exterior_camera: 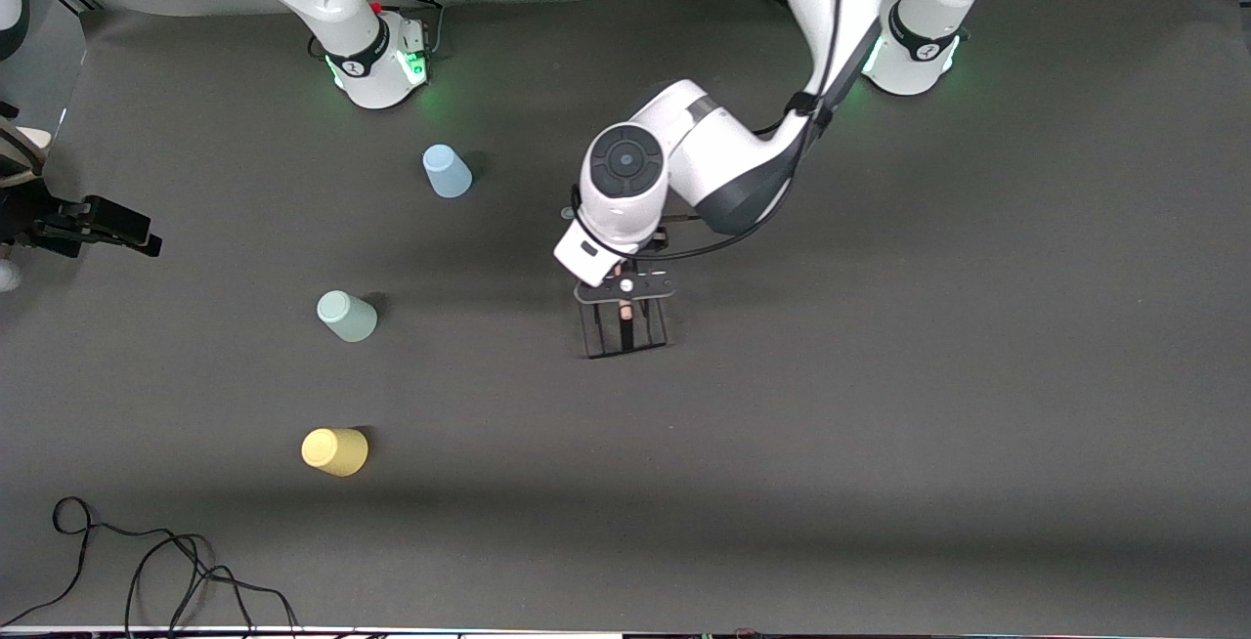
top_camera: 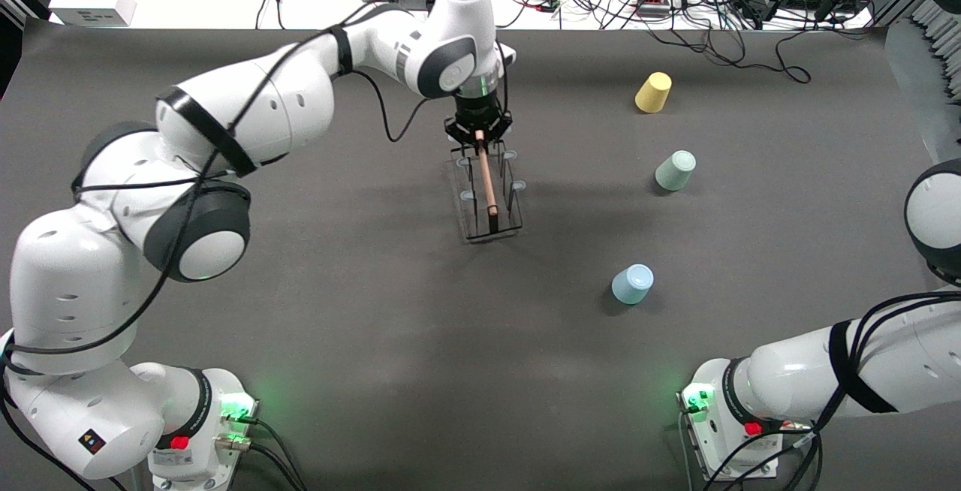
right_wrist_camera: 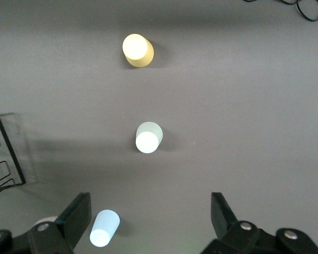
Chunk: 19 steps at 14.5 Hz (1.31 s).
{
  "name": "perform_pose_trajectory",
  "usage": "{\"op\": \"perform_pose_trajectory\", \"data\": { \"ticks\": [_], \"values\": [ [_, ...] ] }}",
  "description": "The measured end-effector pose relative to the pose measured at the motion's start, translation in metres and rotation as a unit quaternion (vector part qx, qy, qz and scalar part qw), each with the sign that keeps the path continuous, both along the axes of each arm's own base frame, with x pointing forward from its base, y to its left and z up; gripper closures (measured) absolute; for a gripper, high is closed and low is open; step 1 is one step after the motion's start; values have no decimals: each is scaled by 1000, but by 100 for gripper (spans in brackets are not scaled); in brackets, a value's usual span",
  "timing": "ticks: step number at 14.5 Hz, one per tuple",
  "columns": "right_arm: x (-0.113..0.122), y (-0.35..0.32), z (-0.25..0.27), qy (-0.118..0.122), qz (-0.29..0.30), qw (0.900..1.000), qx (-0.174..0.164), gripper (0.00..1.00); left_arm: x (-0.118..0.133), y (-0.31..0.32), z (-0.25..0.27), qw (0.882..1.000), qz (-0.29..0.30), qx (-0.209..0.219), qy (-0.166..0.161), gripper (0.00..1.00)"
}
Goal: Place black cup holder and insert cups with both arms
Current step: 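Lower the rack onto the table center and open the left gripper, then raise the left gripper away while the right gripper reaches the green cup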
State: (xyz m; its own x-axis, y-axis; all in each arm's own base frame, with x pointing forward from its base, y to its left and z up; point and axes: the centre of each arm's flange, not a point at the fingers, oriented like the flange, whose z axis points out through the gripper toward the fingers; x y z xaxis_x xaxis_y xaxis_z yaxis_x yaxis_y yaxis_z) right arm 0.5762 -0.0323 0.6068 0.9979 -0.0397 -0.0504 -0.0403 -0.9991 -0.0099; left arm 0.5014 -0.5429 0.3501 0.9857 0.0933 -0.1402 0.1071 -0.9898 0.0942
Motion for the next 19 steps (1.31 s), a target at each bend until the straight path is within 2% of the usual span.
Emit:
{"op": "perform_pose_trajectory", "data": {
  "ticks": [3,4,8,11,12,16,19],
  "values": [
    [0,0,-1,1,0,1000,0,0,-7,-13,-6,1000,-8,-6,-5,84],
    [1,0,-1,1,0,1000,0,0,-9,-15,-5,1000,-13,-8,-8,78],
    [2,0,-4,4,0,1000,0,0,-9,-19,5,1000,-24,-14,-15,38],
    [2,-1,-6,5,-3,1000,0,0,-5,-5,32,1000,-24,6,2,4],
    [2,-1,-6,5,-7,1000,0,0,3,10,52,1000,-17,15,9,0],
    [-2,-1,-8,10,-34,999,-1,0,31,114,171,999,18,35,25,0],
    [-19,-1,-12,10,-35,999,1,0,34,215,250,998,-7,45,40,0]
  ]
}}
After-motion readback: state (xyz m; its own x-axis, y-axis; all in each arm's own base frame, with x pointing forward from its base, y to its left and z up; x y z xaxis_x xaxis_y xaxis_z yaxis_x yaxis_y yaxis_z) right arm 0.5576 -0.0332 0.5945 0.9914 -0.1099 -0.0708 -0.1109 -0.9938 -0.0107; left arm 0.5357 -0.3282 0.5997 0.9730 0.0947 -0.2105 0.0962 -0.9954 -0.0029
